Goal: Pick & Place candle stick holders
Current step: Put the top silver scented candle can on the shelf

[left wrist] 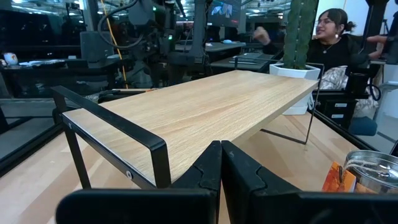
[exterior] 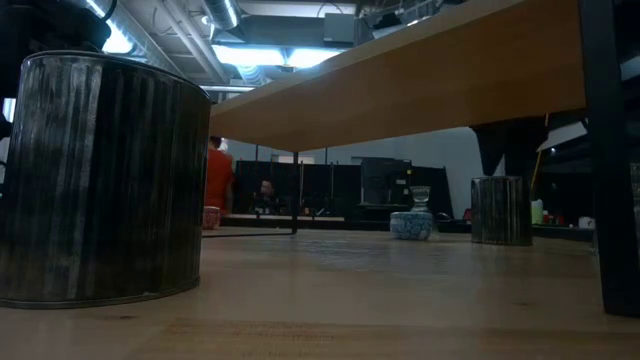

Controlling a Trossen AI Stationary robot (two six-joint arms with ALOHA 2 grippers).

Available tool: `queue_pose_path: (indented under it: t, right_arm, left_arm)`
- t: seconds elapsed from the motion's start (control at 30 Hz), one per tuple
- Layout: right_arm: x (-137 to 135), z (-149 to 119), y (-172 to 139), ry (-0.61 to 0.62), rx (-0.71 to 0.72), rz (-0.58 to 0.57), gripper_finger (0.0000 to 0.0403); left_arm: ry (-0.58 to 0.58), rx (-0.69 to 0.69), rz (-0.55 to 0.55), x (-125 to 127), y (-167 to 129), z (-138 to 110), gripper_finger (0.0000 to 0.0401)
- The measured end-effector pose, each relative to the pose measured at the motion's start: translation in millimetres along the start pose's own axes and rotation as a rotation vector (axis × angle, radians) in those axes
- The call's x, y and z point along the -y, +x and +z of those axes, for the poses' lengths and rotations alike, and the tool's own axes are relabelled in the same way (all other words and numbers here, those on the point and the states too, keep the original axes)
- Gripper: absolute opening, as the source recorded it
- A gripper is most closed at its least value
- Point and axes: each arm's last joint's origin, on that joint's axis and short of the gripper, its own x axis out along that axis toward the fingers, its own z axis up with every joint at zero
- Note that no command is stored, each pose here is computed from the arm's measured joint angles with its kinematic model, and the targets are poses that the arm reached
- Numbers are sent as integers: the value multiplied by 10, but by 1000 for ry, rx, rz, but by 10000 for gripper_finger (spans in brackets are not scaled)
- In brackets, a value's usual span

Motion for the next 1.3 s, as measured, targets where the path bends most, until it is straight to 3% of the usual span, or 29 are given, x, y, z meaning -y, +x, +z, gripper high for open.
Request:
queue_pose_path:
  t: [1.3]
  right_arm:
    - [-67,59,6,-15,71,33,400]
  left_arm:
    - [0,0,0,0,0,0,4]
